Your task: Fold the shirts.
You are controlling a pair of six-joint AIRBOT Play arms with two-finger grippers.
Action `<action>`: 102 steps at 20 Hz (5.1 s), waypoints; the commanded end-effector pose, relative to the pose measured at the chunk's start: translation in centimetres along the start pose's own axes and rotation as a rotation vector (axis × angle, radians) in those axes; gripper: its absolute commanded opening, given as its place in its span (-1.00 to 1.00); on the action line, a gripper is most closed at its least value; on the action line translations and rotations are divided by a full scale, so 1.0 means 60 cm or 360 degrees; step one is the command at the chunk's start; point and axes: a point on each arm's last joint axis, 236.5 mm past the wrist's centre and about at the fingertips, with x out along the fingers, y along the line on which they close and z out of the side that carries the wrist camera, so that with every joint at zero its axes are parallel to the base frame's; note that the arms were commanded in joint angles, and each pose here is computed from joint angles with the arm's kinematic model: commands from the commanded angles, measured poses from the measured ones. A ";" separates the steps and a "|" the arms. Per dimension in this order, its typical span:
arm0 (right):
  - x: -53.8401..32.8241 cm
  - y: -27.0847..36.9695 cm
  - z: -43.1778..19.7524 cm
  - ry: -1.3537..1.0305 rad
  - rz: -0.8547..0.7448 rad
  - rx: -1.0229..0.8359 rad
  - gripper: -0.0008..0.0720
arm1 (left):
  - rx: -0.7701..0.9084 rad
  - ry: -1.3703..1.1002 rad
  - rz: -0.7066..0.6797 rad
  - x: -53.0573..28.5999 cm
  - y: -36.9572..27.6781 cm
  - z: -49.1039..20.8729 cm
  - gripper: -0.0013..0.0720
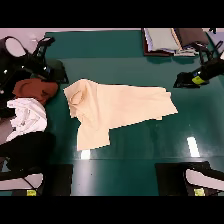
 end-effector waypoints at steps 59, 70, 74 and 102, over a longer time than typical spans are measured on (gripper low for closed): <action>-0.153 0.025 0.058 -0.0838 0.0462 0.0081 -0.93 | 0.0177 -0.0722 -0.0281 -0.287 -0.144 0.044 -0.89; -0.713 0.145 -0.036 -0.1931 -0.0094 -0.0340 -0.93 | 0.0415 -0.2246 -0.0042 -0.910 -0.268 -0.035 -0.90; -0.703 0.136 -0.021 -0.1767 -0.0120 -0.0355 -0.93 | 0.0372 -0.2101 -0.0038 -0.858 -0.250 -0.011 -0.90; 0.106 -0.053 0.077 0.0087 0.0004 -0.0039 -0.93 | -0.0212 0.0376 -0.0187 0.125 0.087 -0.024 -0.89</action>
